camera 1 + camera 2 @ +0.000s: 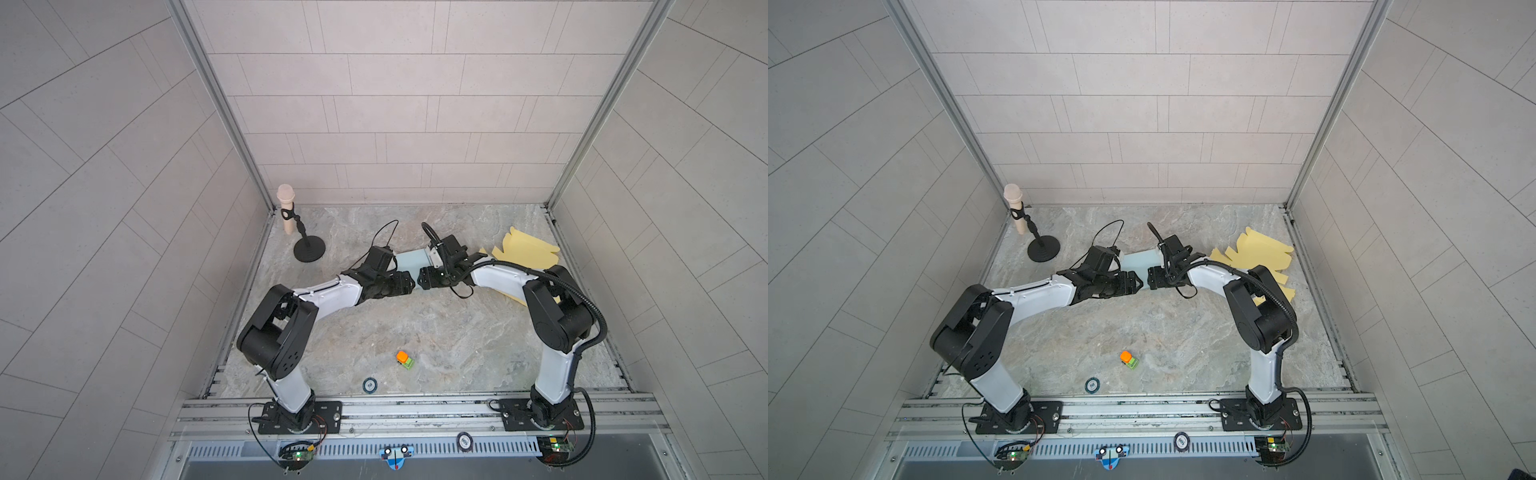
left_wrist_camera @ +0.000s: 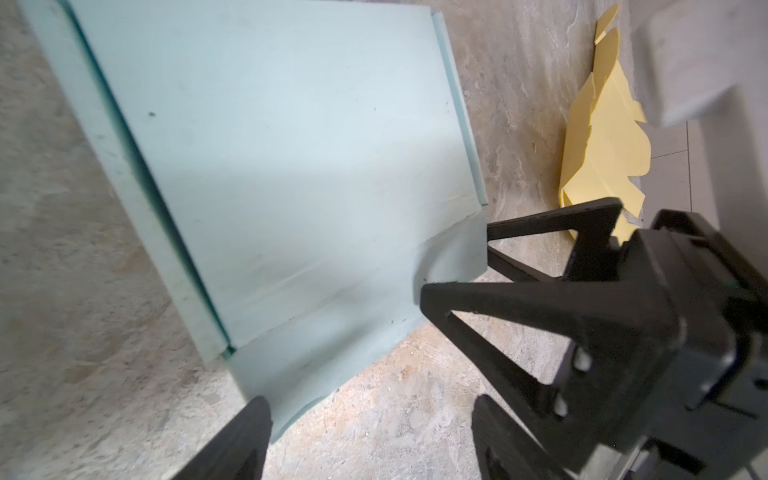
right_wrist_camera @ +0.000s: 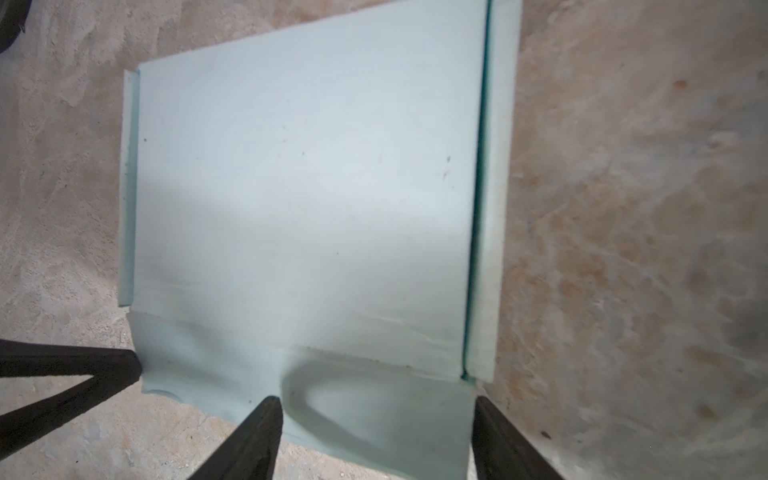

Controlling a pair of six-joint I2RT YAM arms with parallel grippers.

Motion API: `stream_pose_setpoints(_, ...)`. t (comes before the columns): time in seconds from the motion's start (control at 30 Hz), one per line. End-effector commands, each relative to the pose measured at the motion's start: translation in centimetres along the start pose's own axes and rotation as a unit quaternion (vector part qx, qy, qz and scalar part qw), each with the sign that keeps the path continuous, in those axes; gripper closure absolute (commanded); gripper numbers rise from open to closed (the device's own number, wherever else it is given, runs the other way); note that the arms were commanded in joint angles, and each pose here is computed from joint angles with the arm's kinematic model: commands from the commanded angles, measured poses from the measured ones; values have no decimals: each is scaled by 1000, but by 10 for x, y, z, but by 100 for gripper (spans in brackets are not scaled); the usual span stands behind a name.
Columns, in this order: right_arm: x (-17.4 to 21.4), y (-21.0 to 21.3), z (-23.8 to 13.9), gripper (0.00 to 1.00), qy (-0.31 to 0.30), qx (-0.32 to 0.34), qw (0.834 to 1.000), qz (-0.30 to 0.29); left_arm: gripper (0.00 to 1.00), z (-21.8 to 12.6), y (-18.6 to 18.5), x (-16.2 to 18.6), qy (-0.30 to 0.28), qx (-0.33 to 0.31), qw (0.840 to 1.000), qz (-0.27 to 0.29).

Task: Fold the paper box

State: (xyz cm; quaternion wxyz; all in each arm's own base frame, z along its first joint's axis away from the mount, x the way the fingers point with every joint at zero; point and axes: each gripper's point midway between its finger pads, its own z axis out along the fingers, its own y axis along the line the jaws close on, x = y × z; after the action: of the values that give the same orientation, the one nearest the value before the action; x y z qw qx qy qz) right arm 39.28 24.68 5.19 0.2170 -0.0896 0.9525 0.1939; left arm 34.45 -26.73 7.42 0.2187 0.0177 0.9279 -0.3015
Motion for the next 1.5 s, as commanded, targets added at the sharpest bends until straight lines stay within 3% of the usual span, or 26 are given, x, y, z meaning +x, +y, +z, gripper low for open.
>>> stream_pose_setpoints(0.0, -3, 10, 0, 27, -4, -14, 1000, -6, 20, 6, 1, 1, 0, 4, 1000, -5)
stream_pose_setpoints(0.33, 6, 11, 1, 27, -2, -8, 1000, -1, 21, -13, 5, -10, -30, -6, 1000, 3)
stream_pose_setpoints(0.6, -2, 7, -2, 25, -7, 6, 1000, 2, 22, -32, 39, -24, -50, -36, 998, -5)
stream_pose_setpoints(1.47, -2, 28, 6, 27, 2, -6, 1000, -8, 22, 2, 24, -12, -18, 5, 1000, -21)
